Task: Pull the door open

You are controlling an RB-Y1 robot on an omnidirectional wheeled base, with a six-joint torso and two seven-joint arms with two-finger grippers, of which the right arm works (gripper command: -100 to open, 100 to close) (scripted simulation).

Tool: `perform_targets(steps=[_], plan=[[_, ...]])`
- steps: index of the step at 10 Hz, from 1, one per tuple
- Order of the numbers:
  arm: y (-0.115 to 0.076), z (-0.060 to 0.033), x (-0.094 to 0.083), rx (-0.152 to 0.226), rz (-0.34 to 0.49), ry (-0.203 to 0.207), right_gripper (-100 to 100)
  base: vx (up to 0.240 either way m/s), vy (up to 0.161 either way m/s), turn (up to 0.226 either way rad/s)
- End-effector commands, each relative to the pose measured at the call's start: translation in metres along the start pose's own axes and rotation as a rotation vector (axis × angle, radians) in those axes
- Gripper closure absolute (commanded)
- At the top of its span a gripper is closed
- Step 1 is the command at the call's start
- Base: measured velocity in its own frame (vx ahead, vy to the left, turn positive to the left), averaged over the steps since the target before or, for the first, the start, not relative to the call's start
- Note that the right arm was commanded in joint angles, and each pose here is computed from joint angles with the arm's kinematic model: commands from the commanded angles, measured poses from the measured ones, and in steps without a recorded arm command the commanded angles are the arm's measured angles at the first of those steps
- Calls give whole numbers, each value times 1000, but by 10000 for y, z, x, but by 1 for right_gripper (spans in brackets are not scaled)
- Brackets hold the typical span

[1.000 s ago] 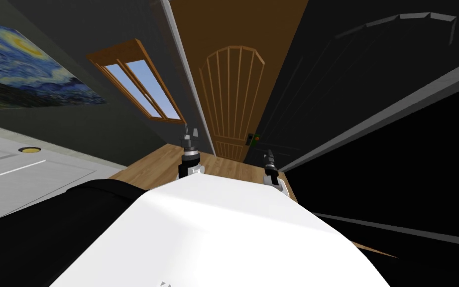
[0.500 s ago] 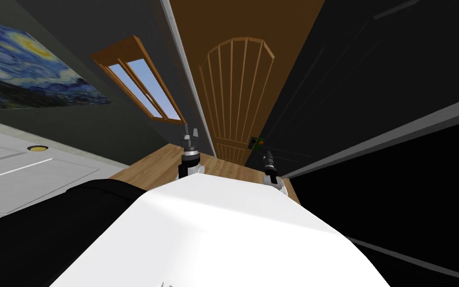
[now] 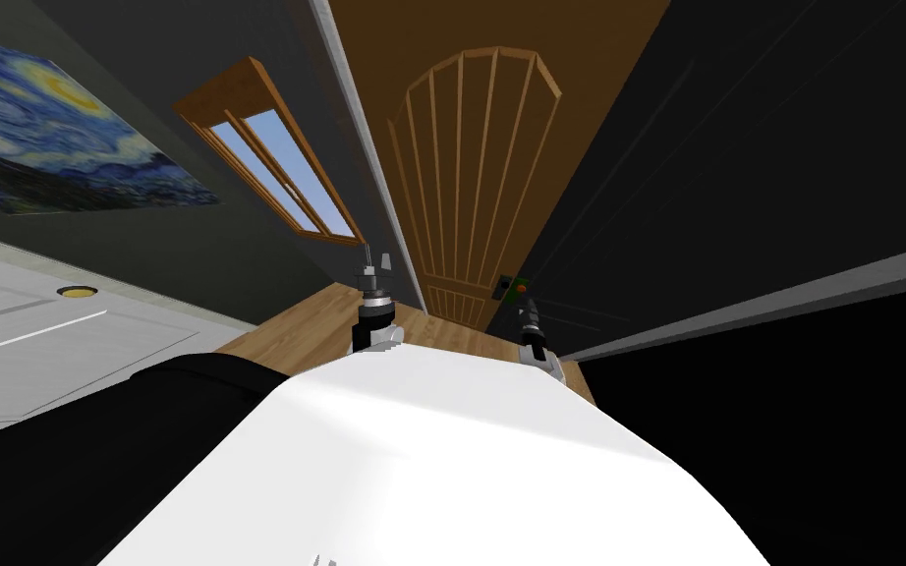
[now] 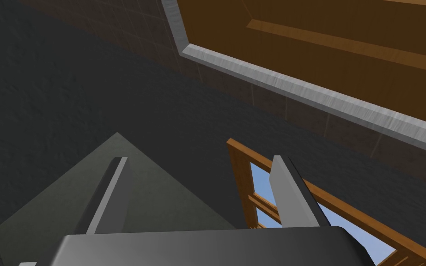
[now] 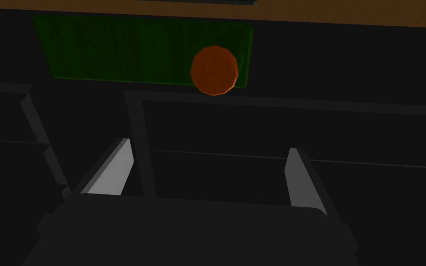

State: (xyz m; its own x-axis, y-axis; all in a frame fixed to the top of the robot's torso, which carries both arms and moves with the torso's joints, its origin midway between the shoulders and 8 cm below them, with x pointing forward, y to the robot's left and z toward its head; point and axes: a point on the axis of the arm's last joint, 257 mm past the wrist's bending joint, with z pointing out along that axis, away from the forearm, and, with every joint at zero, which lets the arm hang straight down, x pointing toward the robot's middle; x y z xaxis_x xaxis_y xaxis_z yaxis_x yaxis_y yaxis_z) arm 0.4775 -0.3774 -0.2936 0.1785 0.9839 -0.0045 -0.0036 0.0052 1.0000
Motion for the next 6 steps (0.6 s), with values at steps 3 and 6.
perform_targets(steps=[3,6], plan=[[-186,-161,-524,49,-29,-75,-100,-60,-41,-108],[-285,-297,-993,81,-51,-141,-100,10,-44,-63]])
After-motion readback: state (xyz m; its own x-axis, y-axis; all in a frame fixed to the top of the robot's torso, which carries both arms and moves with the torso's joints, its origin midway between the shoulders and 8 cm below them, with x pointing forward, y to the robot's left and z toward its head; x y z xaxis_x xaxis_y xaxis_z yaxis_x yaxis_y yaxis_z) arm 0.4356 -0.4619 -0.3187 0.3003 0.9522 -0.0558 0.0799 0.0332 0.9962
